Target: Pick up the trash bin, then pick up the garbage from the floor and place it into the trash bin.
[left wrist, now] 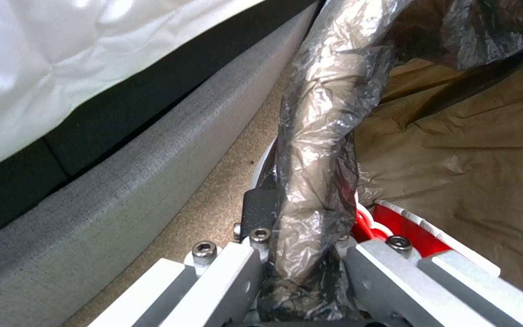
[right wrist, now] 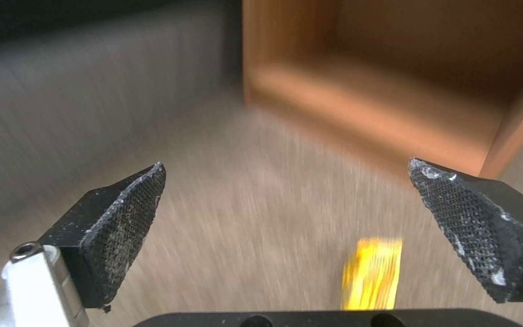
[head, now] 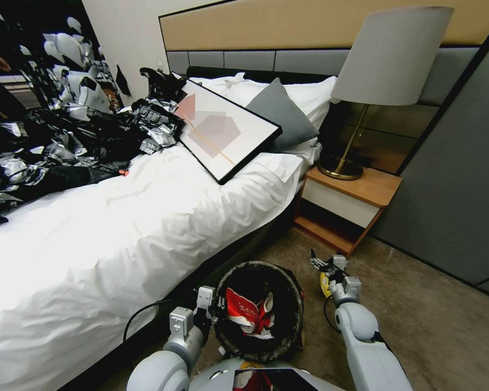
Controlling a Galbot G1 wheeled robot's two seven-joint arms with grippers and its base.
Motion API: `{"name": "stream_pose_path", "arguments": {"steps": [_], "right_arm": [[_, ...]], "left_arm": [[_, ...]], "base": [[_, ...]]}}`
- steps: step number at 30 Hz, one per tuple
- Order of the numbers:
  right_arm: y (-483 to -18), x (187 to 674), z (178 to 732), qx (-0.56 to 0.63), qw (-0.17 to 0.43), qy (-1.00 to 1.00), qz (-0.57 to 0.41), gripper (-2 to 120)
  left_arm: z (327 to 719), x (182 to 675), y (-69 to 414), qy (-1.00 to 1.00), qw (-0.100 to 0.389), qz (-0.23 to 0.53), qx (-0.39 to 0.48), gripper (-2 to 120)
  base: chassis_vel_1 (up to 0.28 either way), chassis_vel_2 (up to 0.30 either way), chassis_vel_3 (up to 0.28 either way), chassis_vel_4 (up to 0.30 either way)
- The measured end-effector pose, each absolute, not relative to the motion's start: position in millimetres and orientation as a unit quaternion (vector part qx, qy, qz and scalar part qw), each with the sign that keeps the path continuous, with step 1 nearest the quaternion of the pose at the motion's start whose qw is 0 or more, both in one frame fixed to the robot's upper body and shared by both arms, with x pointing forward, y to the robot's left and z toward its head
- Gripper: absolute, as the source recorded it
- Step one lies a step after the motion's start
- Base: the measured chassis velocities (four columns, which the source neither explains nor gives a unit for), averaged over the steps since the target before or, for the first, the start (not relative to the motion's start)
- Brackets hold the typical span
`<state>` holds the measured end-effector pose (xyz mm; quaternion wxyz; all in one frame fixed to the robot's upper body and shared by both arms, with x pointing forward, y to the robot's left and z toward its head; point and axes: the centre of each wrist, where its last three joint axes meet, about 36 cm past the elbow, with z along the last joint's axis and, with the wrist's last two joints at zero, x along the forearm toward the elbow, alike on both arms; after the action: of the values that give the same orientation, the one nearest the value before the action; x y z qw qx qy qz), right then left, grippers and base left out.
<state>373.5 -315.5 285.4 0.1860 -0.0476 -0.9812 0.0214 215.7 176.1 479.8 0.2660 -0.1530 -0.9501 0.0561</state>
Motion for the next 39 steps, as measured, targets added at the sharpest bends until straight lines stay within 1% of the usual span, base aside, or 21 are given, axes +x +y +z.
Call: {"name": "stream_pose_path", "arguments": {"steps": [1, 7, 17, 23, 30, 39], "right_arm": [[-317.8, 377.7, 276.3, -0.049, 0.197, -0.979, 0.022, 100], [-323.6, 388.1, 254.6, -0.054, 0.221, -0.974, 0.018, 100], [-329.5, 405.0, 240.1, -0.060, 0.231, -0.971, 0.022, 100], [-342.1, 416.3, 224.5, -0.076, 0.238, -0.968, 0.027, 100], [-351.8, 415.7, 218.3, -0.087, 0.240, -0.966, 0.030, 100], [-361.1, 405.1, 196.8, -0.098, 0.260, -0.960, 0.031, 100]], "left_arm": [[479.9, 215.8, 176.3, -0.950, 0.266, 0.056, -0.152, 0], [479.9, 215.8, 176.1, -0.950, 0.266, 0.059, -0.152, 0], [479.8, 215.6, 176.6, -0.950, 0.266, 0.059, -0.150, 0], [479.8, 215.8, 177.2, -0.951, 0.266, 0.058, -0.149, 0], [479.1, 216.0, 177.4, -0.951, 0.266, 0.058, -0.149, 0], [478.5, 215.3, 177.0, -0.950, 0.267, 0.057, -0.150, 0]], "base": [[0.000, 0.000, 0.000, 0.000], [0.000, 0.000, 0.000, 0.000], [0.000, 0.000, 0.000, 0.000], [0.000, 0.000, 0.000, 0.000], [0.000, 0.000, 0.000, 0.000], [0.000, 0.000, 0.000, 0.000]]}}
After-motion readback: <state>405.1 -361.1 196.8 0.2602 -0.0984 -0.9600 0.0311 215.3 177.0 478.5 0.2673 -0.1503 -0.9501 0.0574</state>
